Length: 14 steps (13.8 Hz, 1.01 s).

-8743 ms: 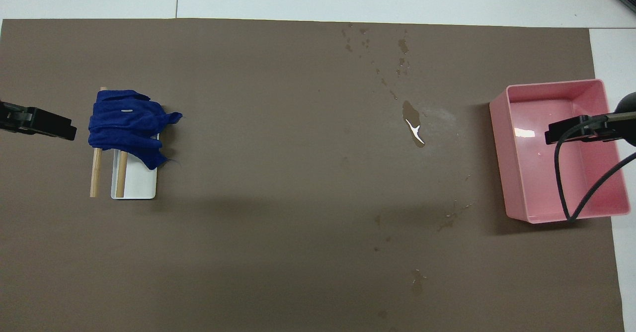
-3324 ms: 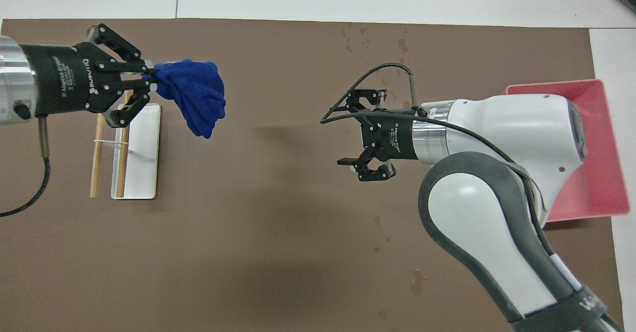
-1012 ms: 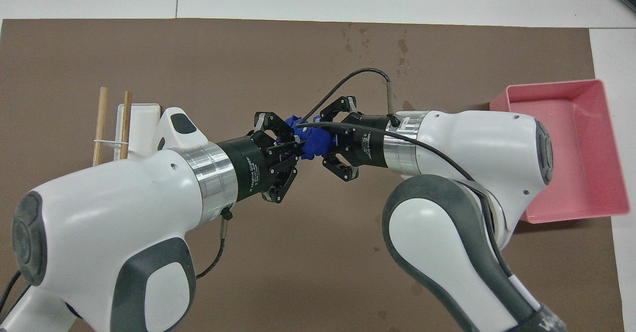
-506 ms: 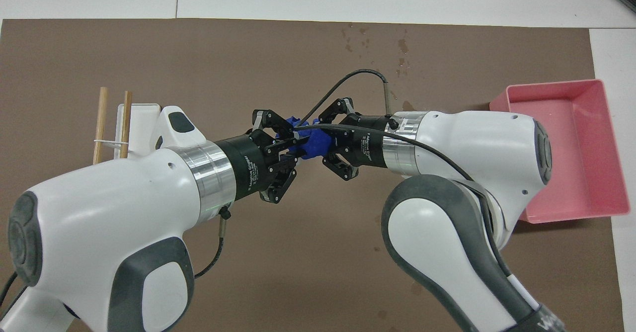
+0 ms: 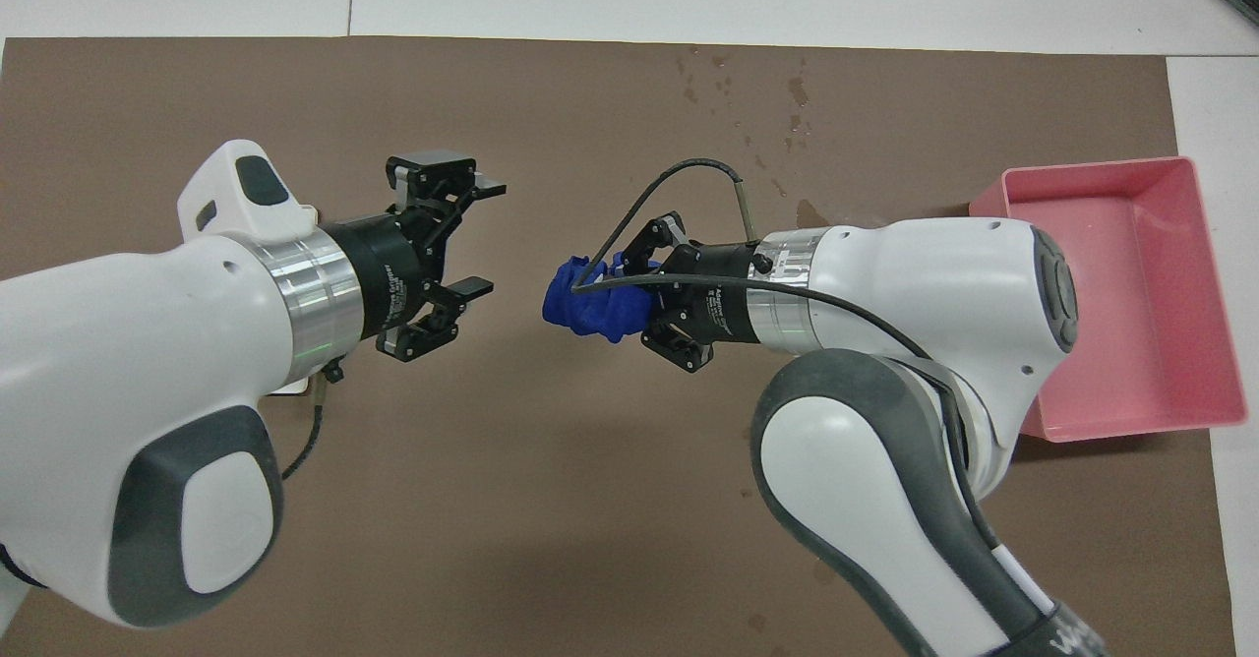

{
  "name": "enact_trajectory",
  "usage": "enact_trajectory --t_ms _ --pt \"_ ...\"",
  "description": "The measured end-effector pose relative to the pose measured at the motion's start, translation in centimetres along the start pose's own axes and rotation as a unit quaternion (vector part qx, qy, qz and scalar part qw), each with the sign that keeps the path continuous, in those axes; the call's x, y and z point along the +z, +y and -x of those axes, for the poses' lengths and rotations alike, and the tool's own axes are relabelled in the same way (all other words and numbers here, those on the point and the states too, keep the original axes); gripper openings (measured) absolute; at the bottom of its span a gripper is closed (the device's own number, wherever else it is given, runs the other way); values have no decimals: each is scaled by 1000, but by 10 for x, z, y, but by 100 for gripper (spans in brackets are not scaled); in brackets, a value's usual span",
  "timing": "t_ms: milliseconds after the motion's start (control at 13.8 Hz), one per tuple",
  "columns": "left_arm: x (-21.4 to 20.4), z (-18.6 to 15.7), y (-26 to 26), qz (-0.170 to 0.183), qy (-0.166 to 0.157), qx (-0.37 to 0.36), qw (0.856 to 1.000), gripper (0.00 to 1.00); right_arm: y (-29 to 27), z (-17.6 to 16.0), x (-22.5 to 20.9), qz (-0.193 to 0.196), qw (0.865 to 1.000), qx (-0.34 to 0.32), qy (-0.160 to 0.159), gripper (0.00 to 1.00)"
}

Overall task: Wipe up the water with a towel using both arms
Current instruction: 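Lower the towel with the right gripper while the left gripper withdraws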

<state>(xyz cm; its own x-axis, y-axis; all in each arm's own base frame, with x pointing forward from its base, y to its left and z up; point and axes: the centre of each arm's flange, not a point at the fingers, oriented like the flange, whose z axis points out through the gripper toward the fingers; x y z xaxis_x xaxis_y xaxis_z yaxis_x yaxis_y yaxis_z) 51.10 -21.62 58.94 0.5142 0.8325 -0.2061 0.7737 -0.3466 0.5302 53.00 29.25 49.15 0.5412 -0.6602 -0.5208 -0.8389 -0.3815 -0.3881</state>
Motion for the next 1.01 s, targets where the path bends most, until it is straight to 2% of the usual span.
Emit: enact_trajectory --t_ms 145,289,361,506,578,650,723,795,1012 --pt "-6 -38 -8 -26 10 94 995 100 7 -11 -2 36 998 -46 12 19" --pt "-7 -69 -22 -81 23 220 972 100 15 -28 -9 79 992 -95 24 19" --pt "-6 -80 -30 -117 28 284 951 100 20 -37 -13 103 986 -126 33 19" --pt "-8 -93 -39 -194 24 401 895 100 29 -58 -25 149 967 -200 50 19" --pt "-17 -100 -40 -228 13 451 863 100 34 -73 -34 171 954 -241 59 19" --pt "-29 -110 -38 -248 2 486 838 100 38 -90 -45 188 939 -281 67 19" --pt "-43 -123 -35 -259 -9 506 823 100 42 -110 -59 202 922 -321 75 19" --pt "-57 -136 -32 -265 -17 515 815 100 47 -131 -74 216 903 -361 83 19" --pt "-76 -162 -25 -275 -34 514 812 100 66 -192 -111 274 833 -471 95 19"
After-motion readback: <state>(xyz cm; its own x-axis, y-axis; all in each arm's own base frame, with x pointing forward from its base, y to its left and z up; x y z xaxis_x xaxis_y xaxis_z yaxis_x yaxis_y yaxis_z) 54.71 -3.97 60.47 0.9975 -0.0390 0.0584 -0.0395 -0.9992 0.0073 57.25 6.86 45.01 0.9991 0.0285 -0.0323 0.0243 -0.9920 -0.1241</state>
